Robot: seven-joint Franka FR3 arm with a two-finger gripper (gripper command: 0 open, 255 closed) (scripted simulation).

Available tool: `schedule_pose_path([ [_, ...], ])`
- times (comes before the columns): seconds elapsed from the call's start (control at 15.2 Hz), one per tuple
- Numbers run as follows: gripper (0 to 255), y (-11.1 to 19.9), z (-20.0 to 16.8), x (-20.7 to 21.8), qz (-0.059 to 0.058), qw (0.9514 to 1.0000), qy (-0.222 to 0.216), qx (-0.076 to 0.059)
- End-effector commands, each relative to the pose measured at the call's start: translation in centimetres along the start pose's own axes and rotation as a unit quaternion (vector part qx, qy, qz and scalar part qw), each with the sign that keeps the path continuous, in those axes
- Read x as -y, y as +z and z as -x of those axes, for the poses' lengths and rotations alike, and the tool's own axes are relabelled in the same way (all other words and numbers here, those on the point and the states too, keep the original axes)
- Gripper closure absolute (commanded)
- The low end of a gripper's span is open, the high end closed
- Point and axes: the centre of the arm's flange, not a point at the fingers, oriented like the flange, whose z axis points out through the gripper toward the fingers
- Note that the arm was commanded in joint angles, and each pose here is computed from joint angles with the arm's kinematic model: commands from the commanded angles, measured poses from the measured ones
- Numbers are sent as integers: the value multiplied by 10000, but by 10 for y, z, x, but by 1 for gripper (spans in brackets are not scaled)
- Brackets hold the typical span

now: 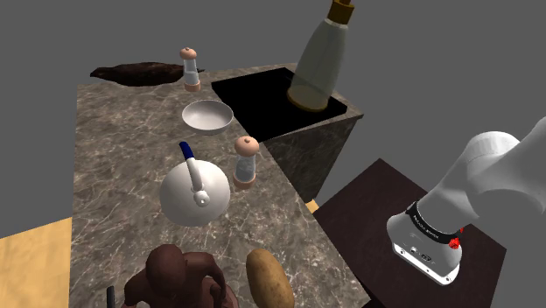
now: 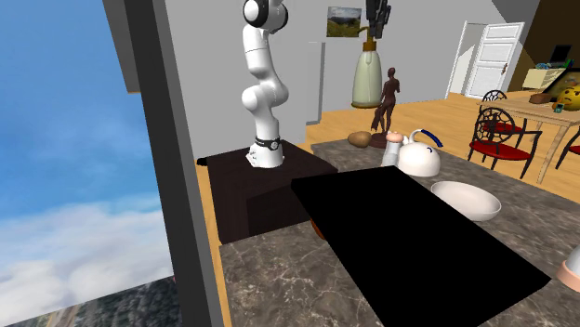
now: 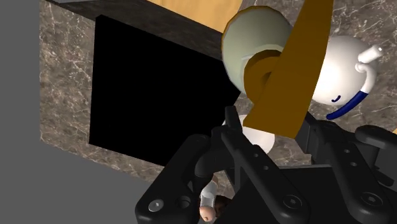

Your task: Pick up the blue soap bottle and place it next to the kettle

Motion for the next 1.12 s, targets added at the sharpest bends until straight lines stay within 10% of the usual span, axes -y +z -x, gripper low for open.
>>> schedule_pose_path([
  [0.0, 255, -5, 1, 24, -1, 10000, 9, -2],
  [1.06, 255, -44, 11, 222, -1, 10000, 9, -2],
])
